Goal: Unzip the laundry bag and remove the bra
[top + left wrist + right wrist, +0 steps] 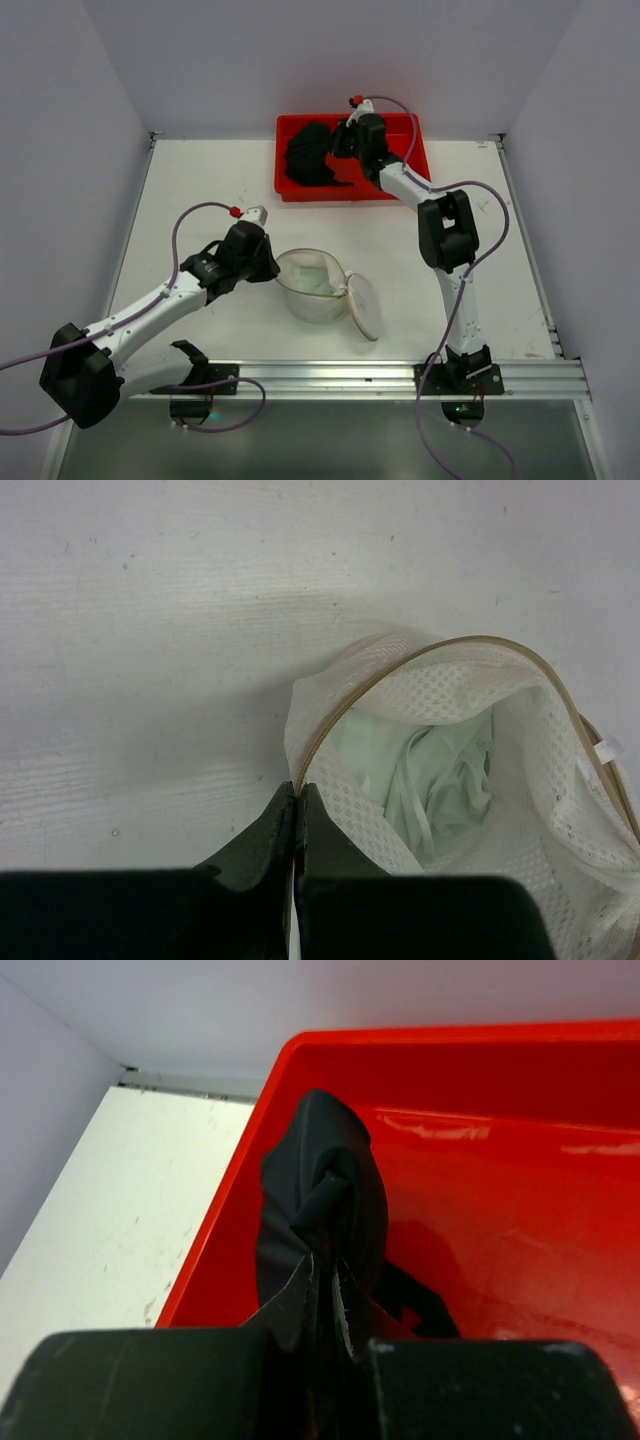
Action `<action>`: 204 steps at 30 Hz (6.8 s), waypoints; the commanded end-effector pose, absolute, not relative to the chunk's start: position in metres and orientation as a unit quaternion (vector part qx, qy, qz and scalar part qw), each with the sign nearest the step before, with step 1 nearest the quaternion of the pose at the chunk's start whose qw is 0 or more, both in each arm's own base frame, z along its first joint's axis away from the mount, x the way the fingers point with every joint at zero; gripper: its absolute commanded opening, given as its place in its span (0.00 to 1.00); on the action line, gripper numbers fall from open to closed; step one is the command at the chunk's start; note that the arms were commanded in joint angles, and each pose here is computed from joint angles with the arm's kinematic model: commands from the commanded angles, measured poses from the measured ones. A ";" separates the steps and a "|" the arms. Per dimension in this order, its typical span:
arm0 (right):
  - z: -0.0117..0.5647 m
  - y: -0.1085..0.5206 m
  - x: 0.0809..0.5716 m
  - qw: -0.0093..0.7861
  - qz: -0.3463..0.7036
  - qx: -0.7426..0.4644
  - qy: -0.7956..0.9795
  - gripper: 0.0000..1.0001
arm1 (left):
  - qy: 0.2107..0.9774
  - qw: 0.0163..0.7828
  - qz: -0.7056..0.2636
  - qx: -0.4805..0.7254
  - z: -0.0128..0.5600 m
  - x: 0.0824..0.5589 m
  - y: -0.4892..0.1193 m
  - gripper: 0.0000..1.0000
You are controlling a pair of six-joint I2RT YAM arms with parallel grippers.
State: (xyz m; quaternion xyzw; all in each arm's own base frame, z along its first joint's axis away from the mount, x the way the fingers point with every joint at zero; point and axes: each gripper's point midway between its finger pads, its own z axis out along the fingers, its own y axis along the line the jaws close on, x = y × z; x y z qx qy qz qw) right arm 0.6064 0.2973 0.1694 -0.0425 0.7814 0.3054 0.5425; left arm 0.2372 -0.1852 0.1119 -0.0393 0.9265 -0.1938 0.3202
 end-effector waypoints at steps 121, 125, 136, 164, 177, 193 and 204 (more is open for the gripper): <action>0.327 0.339 0.191 0.574 0.535 -0.180 0.592 0.00 | 0.901 0.304 -0.308 -0.018 0.120 0.221 -0.224 0.00; 0.346 0.333 0.212 0.608 0.510 -0.167 0.586 0.00 | 0.907 0.305 -0.288 -0.033 0.112 0.222 -0.216 0.00; 0.380 0.244 0.354 0.662 0.362 -0.129 0.644 0.00 | 0.914 0.320 -0.246 -0.038 0.111 0.234 -0.206 0.00; 0.146 0.135 0.598 0.412 0.081 -0.008 0.908 0.00 | 0.919 0.321 -0.226 -0.036 0.103 0.263 -0.202 0.00; 0.210 0.156 0.565 0.447 0.168 -0.008 0.878 0.88 | 0.907 0.322 -0.266 -0.048 0.116 0.301 -0.205 0.00; 0.179 0.262 0.251 0.305 0.395 -0.066 0.864 0.94 | 0.908 0.335 -0.237 -0.079 0.115 0.319 -0.188 0.00; 0.098 0.270 0.148 0.141 0.433 -0.001 0.890 0.96 | 0.910 0.341 -0.208 -0.111 0.106 0.328 -0.167 0.00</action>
